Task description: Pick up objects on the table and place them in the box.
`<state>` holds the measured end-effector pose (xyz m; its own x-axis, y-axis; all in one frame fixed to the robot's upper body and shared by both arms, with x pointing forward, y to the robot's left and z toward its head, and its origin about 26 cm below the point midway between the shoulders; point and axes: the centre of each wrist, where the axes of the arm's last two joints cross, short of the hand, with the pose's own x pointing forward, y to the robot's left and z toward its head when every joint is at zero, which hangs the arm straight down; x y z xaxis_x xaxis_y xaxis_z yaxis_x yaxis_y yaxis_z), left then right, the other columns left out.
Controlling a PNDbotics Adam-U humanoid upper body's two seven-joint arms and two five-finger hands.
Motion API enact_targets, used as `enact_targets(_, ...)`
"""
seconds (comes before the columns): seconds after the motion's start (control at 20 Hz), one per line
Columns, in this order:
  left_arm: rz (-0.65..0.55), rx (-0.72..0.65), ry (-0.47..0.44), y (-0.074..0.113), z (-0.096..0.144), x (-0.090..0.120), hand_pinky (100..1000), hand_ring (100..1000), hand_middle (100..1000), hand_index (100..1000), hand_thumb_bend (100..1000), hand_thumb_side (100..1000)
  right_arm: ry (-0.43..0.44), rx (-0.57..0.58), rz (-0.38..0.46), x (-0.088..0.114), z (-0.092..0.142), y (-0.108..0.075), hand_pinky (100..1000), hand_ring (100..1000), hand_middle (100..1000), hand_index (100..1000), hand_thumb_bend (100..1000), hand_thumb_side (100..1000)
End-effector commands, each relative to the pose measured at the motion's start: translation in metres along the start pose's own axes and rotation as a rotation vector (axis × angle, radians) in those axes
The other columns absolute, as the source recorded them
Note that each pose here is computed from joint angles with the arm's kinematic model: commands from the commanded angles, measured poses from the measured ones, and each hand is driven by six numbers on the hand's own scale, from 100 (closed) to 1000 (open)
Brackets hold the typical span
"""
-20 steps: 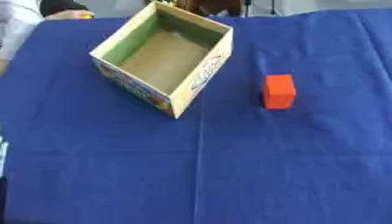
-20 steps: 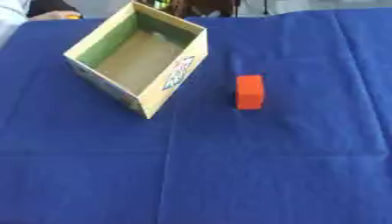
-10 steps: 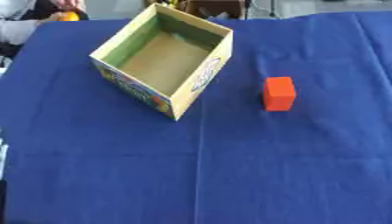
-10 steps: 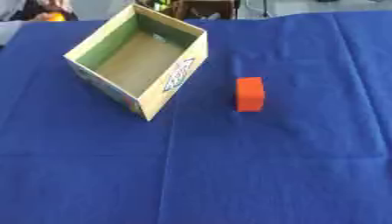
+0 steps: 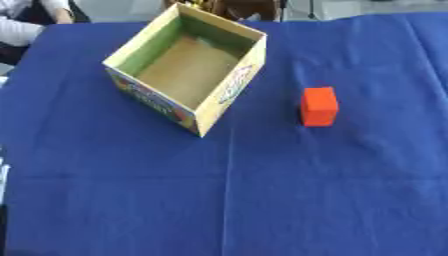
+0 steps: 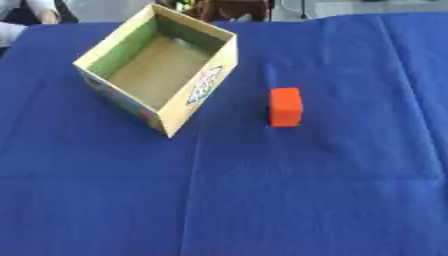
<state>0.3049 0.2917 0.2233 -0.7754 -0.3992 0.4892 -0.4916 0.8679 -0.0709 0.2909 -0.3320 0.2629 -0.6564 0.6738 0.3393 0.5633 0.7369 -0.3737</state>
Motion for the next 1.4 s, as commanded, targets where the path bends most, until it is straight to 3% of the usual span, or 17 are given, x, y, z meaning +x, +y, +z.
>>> enact_targets(0.05,-0.005,0.011,-0.037,0.004,-0.008,0.006,494,652,649,814,100,973,-0.044,0.007,0.016,0.006,-0.009,-0.006,663,739,675,803,100,975)
enact_targets(0.35,-0.002,0.007,-0.037,0.003,-0.008,0.006,494,652,649,812,100,971,-0.091,0.049,0.052,0.014,-0.022,-0.008,671,744,684,806,100,978)
enact_targets(0.55,-0.002,0.003,-0.036,0.003,-0.008,0.006,494,652,649,810,100,971,-0.126,0.121,0.128,0.024,-0.039,-0.012,690,756,705,816,100,1000)
enact_targets(0.85,0.003,-0.007,-0.032,0.002,-0.007,0.006,492,652,649,809,100,970,-0.187,0.312,0.305,0.046,-0.067,-0.015,742,791,766,846,100,1000)
enact_targets(1.1,0.005,-0.022,-0.029,0.001,-0.007,0.007,492,652,649,808,100,970,-0.244,0.562,0.554,0.069,-0.088,-0.014,788,808,794,861,139,1000)
enact_targets(1.4,0.006,-0.035,-0.027,0.0,-0.007,0.007,491,652,648,807,100,970,-0.242,0.773,0.699,0.083,-0.095,-0.005,837,835,820,889,185,1000)
